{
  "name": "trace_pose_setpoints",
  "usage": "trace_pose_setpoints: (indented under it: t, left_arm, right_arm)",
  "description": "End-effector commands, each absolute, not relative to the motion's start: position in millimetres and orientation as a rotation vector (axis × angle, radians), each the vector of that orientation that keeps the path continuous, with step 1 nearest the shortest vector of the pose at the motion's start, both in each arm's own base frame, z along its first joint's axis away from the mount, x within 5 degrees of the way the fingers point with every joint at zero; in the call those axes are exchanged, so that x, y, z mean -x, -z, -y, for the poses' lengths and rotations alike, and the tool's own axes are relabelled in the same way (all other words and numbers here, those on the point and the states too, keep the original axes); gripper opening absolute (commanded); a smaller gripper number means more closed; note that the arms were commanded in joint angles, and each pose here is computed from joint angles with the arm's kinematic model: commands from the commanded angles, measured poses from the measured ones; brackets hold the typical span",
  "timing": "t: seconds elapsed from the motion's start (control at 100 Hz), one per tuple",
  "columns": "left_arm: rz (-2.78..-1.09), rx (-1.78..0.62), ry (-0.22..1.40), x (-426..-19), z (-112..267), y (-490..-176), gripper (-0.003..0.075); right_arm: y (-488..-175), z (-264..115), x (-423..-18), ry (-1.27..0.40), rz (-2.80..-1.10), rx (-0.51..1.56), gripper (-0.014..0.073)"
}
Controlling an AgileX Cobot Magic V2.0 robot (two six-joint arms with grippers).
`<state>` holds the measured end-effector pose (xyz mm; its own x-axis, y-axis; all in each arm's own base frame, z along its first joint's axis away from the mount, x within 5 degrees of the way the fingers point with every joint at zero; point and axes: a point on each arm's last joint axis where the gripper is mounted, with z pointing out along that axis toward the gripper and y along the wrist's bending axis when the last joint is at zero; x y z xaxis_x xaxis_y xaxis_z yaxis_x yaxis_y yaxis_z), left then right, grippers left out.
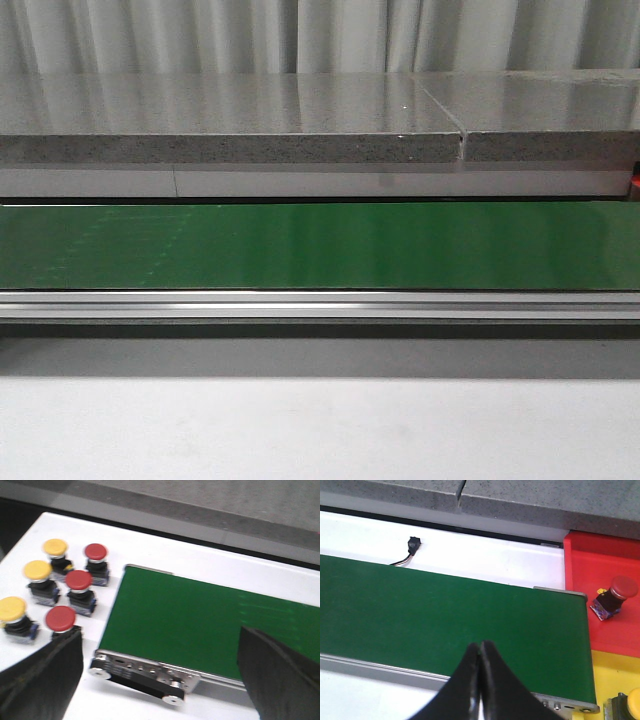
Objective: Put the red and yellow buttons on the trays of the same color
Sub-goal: 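Move the left gripper down over a red push button on the table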
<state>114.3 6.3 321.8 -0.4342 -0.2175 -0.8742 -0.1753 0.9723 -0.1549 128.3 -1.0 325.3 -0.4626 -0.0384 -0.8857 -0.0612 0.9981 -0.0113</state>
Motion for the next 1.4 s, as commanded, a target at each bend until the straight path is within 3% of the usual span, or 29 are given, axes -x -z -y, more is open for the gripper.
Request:
trace_pose_setpoints:
  t: [0.0, 0.23, 0.53, 0.96, 1.39]
  left_arm:
    - [-1.97, 0.383, -0.005, -133.1, -17.1, -341.2, 0.0622]
    - [-2.049, 0.653, -0.001, -181.7, -45.1, -336.7, 0.0622]
    - [-2.186, 0.82, -0.035, -233.9, -78.7, -289.6, 0.0622]
    - [-2.315, 0.853, -0.032, -274.2, -91.5, -229.5, 0.0622]
    - [-2.345, 0.856, -0.026, -296.4, -97.7, -206.8, 0.0622]
  right_arm:
    - [-338.0, 1.9, -130.2, -0.008, -1.967, 0.066, -0.0068]
    - [-338.0, 1.9, -130.2, -0.008, -1.967, 0.066, -0.0068]
    - [-338.0, 1.9, -130.2, -0.008, -1.967, 0.066, -0.0068]
    - [-338.0, 1.9, -130.2, -0.008, -1.967, 0.066, -0.0068]
    - [-338.0, 1.9, -130.2, -0.008, -1.967, 0.066, -0.0068]
